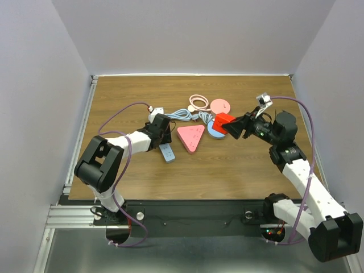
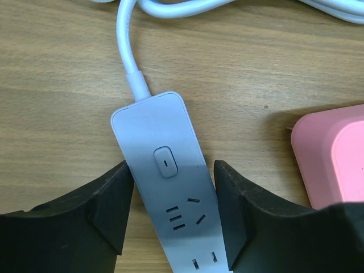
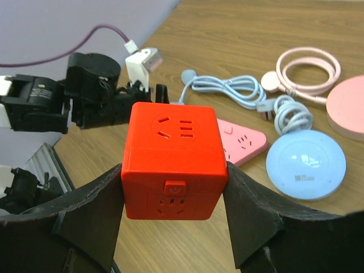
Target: Insert the plug
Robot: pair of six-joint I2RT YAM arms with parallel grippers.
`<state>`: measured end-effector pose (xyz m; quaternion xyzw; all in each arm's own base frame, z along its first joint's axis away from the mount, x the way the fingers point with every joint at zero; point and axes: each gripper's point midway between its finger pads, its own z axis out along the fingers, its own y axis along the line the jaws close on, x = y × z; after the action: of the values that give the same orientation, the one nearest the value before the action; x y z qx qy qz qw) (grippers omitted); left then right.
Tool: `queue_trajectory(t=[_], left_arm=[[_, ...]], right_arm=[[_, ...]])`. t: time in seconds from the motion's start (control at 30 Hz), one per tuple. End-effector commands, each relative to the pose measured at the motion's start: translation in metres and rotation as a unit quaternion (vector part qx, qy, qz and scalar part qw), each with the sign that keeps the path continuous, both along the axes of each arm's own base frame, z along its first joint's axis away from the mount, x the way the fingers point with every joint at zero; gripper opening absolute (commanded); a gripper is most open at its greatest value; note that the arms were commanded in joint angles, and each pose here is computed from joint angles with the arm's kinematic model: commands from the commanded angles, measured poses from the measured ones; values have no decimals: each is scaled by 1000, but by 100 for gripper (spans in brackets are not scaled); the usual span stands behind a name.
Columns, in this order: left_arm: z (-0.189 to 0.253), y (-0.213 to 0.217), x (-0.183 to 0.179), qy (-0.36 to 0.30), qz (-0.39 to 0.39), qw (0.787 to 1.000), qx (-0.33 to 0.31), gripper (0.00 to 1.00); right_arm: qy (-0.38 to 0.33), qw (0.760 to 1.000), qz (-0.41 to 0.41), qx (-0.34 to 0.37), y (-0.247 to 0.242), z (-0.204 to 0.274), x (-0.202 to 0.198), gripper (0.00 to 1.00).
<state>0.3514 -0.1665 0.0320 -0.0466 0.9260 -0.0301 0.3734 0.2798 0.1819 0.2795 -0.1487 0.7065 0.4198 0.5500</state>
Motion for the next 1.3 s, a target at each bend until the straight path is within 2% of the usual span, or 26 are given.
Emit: queue_trajectory(t=[0.0, 0.07, 0.37, 0.63, 0.73, 0.9, 0.93, 1.03, 1.13, 1.2, 1.27], left_arm=[[2, -25, 9, -4, -87, 996, -4, 0], [3, -38, 7, -5, -114, 993, -21, 0], [11, -85, -5, -24, -227, 973, -17, 0], [12, -130, -14, -28, -335, 942, -17, 0], [13, -132, -17, -30, -347, 937, -13, 0], [30, -122, -14, -55, -315, 948, -10, 0], [34, -118, -11, -62, -302, 951, -3, 5], [55, -114, -7, -93, -280, 955, -12, 42], [75, -111, -7, -115, -268, 956, -24, 67], [86, -107, -7, -126, -255, 958, -30, 77], [92, -99, -7, -124, -220, 967, -36, 79]], right_arm=[[-1, 1000, -1, -14, 1, -2, 5, 0], [9, 1000, 0, -16, 1, -7, 6, 1], [46, 998, 0, -50, 4, -35, 11, 1], [62, 995, 12, -80, 22, -49, 12, 1], [81, 990, 30, -108, 31, -60, 5, 0], [90, 984, 54, -141, 47, -68, 4, 1], [90, 984, 59, -144, 50, -68, 4, 1], [86, 981, 74, -156, 60, -66, 4, 1], [81, 979, 81, -171, 60, -65, 4, 1], [78, 977, 83, -179, 60, -62, 4, 1], [75, 974, 95, -191, 60, -58, 1, 0]])
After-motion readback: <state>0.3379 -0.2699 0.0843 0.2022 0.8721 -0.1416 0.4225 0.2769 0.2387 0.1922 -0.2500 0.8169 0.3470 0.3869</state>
